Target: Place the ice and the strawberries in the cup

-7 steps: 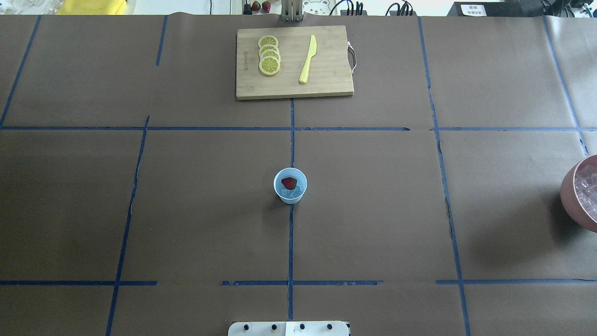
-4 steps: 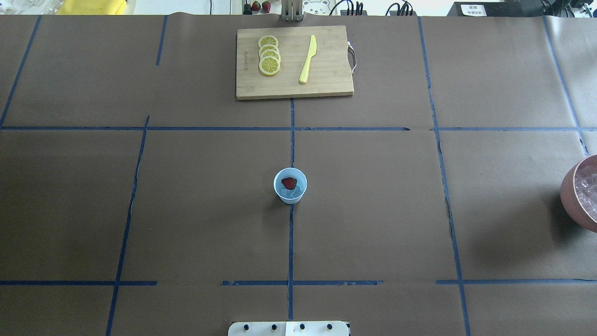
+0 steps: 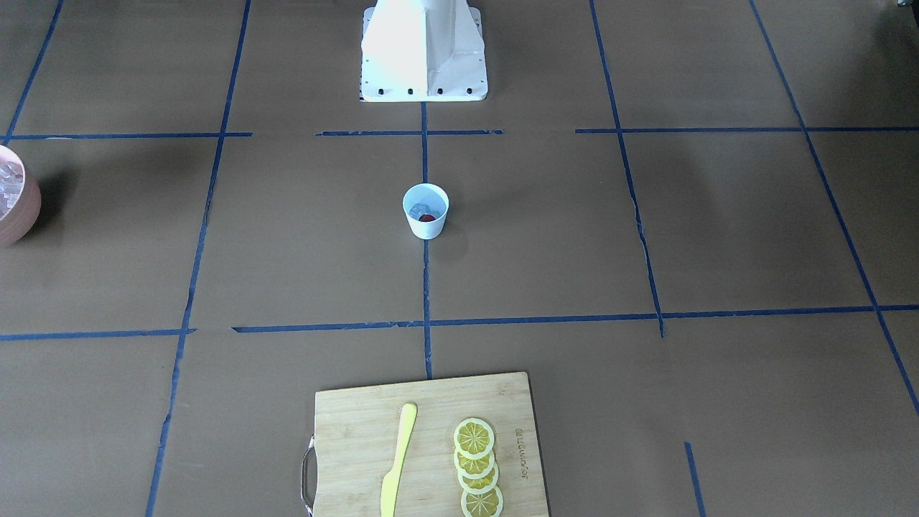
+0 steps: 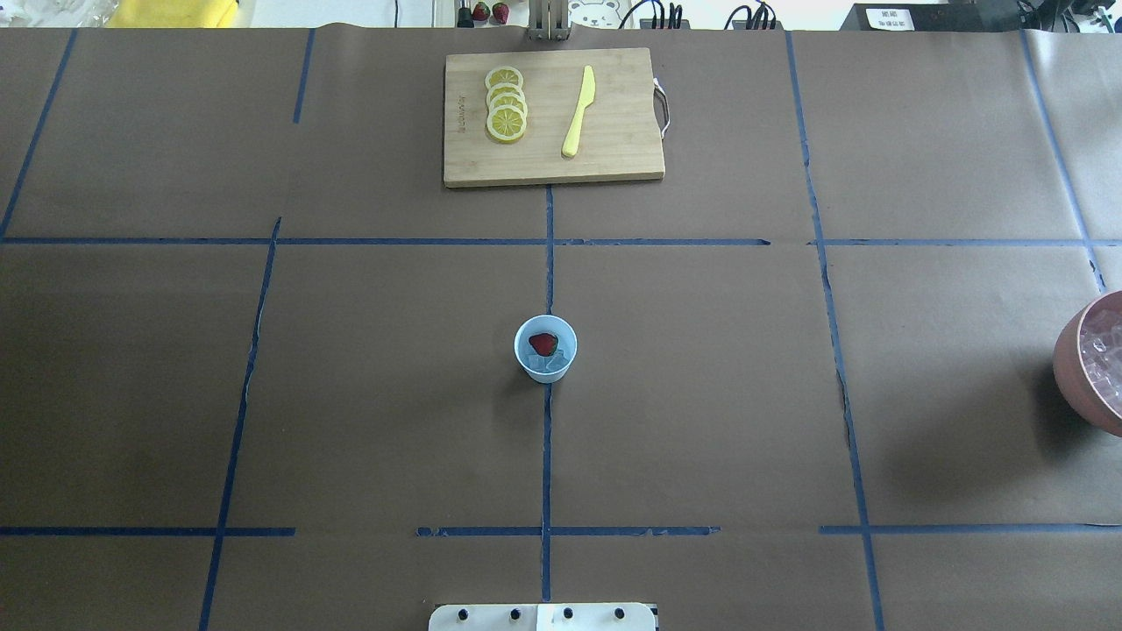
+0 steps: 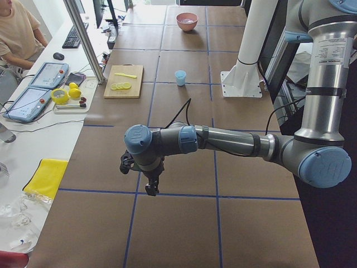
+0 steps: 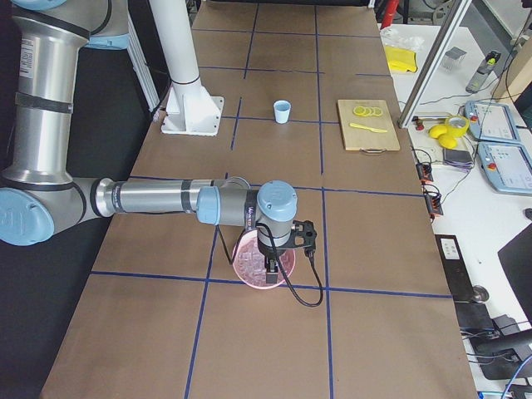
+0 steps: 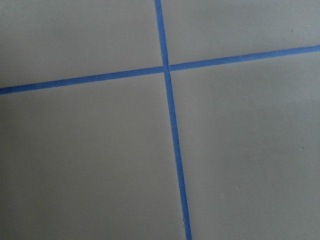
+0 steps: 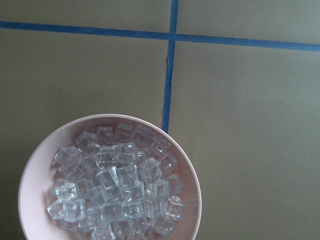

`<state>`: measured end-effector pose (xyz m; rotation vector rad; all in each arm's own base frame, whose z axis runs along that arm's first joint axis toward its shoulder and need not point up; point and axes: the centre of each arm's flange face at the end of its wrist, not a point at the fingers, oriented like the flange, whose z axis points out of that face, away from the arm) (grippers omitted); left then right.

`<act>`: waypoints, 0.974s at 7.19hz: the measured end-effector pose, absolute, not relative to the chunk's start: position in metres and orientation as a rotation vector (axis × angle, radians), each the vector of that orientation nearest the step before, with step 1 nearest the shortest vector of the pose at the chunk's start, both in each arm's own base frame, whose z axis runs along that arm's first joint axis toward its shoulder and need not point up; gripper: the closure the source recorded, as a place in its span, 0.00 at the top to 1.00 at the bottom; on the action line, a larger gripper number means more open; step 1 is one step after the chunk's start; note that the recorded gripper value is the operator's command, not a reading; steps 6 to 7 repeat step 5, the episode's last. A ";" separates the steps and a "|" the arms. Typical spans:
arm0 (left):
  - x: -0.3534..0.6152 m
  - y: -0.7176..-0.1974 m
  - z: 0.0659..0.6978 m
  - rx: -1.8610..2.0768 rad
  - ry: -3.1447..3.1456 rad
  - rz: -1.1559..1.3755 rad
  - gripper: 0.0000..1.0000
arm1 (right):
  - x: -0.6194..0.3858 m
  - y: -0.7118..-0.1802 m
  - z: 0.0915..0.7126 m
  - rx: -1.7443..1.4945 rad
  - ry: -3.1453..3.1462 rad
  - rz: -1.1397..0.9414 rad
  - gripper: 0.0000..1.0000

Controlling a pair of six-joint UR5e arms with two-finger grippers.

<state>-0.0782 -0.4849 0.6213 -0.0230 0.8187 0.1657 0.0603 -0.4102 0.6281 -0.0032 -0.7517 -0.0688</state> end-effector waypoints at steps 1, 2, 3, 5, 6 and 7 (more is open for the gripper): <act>-0.079 -0.483 0.624 -0.028 0.807 0.165 1.00 | 0.060 -0.410 0.628 -0.004 -0.751 -0.069 1.00; -0.080 -0.481 0.626 -0.033 0.787 0.166 1.00 | 0.060 -0.410 0.629 -0.004 -0.751 -0.069 1.00; -0.081 -0.481 0.627 -0.035 0.778 0.167 1.00 | 0.060 -0.410 0.629 -0.004 -0.751 -0.069 1.00; -0.081 -0.480 0.628 -0.035 0.776 0.169 1.00 | 0.061 -0.411 0.629 -0.004 -0.751 -0.068 1.00; -0.081 -0.480 0.628 -0.035 0.776 0.169 1.00 | 0.061 -0.411 0.629 -0.004 -0.751 -0.068 1.00; -0.081 -0.480 0.628 -0.035 0.776 0.169 1.00 | 0.061 -0.411 0.629 -0.004 -0.751 -0.068 1.00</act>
